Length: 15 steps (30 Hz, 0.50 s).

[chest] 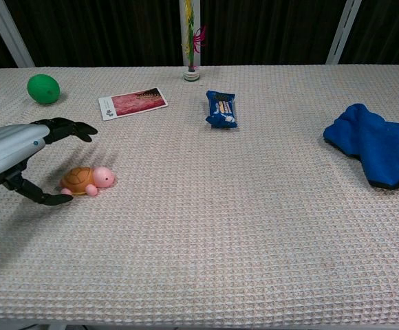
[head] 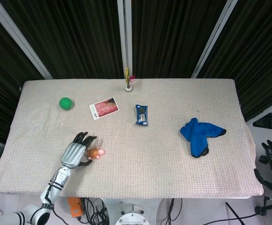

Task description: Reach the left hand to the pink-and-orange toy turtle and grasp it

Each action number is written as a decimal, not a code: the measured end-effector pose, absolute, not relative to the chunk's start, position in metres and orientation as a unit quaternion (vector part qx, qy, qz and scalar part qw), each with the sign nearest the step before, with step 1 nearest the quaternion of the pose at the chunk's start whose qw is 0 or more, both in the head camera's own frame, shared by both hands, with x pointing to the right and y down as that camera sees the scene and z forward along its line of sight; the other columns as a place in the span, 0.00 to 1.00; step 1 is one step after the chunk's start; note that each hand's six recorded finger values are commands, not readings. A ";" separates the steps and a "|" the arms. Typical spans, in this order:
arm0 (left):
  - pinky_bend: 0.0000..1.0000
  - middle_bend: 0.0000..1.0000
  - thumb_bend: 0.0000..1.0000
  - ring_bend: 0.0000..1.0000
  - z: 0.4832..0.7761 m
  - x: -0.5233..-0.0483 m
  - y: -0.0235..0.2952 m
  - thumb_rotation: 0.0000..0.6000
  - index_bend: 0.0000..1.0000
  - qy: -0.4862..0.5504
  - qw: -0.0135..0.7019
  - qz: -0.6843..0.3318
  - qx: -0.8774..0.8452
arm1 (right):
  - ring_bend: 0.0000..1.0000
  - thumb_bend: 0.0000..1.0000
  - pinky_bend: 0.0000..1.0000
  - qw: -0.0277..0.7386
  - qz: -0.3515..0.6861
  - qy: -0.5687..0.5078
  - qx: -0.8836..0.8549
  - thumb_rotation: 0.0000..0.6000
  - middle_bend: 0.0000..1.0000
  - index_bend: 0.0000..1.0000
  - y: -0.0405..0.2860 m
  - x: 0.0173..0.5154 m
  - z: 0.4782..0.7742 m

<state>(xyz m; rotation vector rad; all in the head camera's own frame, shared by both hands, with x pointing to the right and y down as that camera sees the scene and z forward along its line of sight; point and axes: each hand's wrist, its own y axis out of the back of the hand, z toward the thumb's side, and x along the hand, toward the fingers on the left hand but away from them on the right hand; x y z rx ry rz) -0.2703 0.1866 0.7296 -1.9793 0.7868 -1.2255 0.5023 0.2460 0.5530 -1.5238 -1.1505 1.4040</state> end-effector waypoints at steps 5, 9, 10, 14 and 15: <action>0.07 0.29 0.23 0.02 0.732 -0.269 0.185 1.00 0.22 0.311 0.330 -0.472 -0.756 | 0.00 0.26 0.00 0.374 0.552 -0.450 -0.594 1.00 0.01 0.00 0.246 0.504 0.554; 0.08 0.38 0.27 0.08 0.735 -0.267 0.183 1.00 0.30 0.315 0.328 -0.473 -0.755 | 0.00 0.26 0.00 0.372 0.555 -0.449 -0.593 1.00 0.01 0.00 0.246 0.505 0.556; 0.09 0.40 0.27 0.09 0.736 -0.267 0.183 1.00 0.32 0.315 0.329 -0.473 -0.754 | 0.00 0.26 0.00 0.372 0.556 -0.449 -0.593 1.00 0.01 0.00 0.245 0.505 0.556; 0.14 0.53 0.31 0.18 0.740 -0.267 0.183 1.00 0.46 0.316 0.331 -0.474 -0.752 | 0.00 0.26 0.00 0.369 0.557 -0.447 -0.595 1.00 0.01 0.00 0.244 0.505 0.560; 0.15 0.56 0.31 0.21 0.740 -0.267 0.183 1.00 0.49 0.316 0.332 -0.474 -0.752 | 0.00 0.26 0.00 0.368 0.557 -0.446 -0.596 1.00 0.01 0.00 0.244 0.505 0.560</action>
